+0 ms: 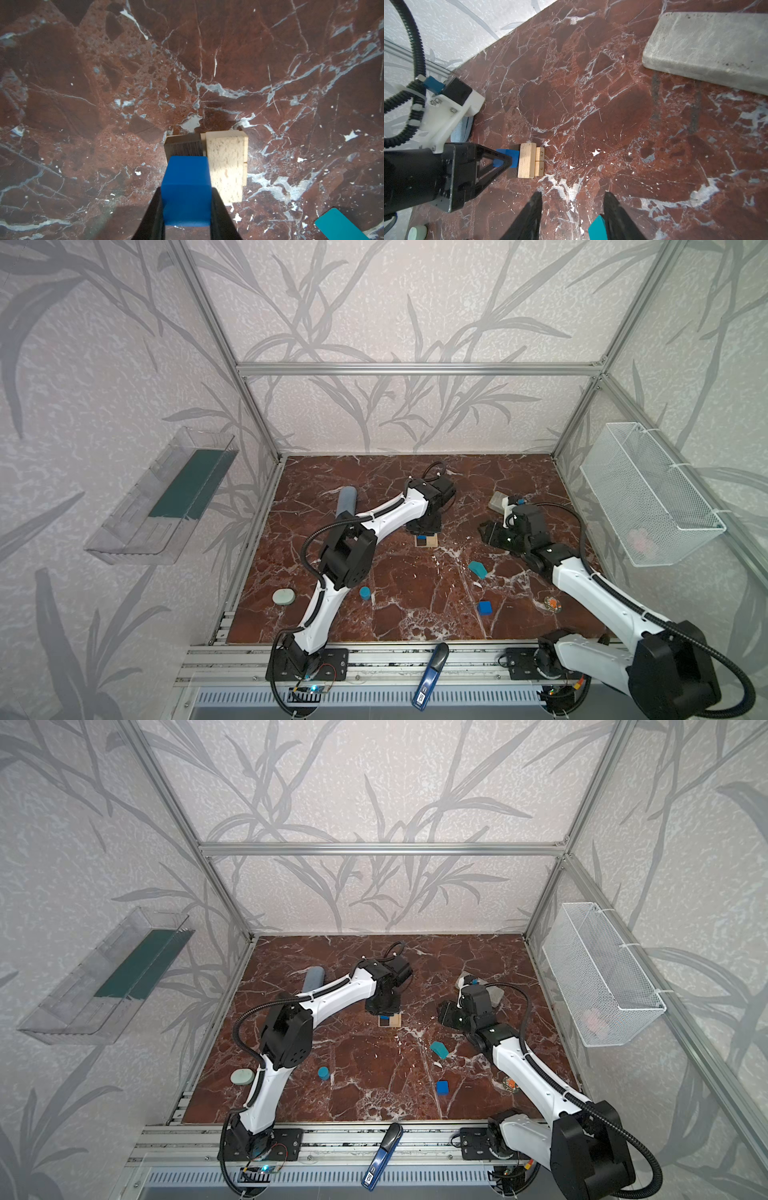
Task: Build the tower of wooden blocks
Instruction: 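Lower the blue cube onto the wooden stack with the left gripper, then open the left gripper to release the blue cube on the stack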
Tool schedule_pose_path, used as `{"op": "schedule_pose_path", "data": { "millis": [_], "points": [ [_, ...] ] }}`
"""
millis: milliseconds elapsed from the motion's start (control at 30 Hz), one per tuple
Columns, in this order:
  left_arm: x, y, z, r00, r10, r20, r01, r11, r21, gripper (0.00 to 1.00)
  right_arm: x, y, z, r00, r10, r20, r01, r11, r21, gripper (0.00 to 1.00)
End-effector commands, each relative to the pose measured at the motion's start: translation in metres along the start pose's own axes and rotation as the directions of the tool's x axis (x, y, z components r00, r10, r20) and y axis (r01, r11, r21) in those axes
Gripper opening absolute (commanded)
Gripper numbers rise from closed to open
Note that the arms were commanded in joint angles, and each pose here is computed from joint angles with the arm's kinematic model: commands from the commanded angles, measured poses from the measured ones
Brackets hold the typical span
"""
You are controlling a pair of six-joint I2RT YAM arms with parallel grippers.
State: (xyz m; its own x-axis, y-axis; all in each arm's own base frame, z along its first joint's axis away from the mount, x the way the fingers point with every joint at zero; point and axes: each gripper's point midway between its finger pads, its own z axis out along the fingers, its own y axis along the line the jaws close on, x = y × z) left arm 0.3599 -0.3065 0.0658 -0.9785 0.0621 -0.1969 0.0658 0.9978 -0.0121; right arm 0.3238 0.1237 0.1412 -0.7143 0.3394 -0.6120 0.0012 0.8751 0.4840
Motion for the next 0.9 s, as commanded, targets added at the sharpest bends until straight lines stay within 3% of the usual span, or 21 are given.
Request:
{"op": "schedule_pose_path", "data": {
  "millis": [0, 600, 867],
  "points": [
    [0.003, 0.002, -0.005, 1.000, 0.001, -0.009, -0.001, 1.000, -0.028, 0.28, 0.000, 0.000, -0.003, 1.000, -0.007, 0.007, 0.007, 1.000, -0.010, 0.49],
    [0.002, 0.002, -0.011, 1.000, -0.001, 0.002, 0.001, 1.000, -0.023, 0.49, 0.001, 0.000, -0.003, 1.000, -0.007, 0.007, 0.007, 1.000, -0.011, 0.49],
    [-0.010, 0.015, -0.053, 0.995, 0.020, 0.094, -0.017, 0.999, -0.039, 0.51, 0.001, 0.001, -0.002, 1.000, 0.001, 0.004, -0.001, 1.000, -0.022, 0.49]
  ]
}}
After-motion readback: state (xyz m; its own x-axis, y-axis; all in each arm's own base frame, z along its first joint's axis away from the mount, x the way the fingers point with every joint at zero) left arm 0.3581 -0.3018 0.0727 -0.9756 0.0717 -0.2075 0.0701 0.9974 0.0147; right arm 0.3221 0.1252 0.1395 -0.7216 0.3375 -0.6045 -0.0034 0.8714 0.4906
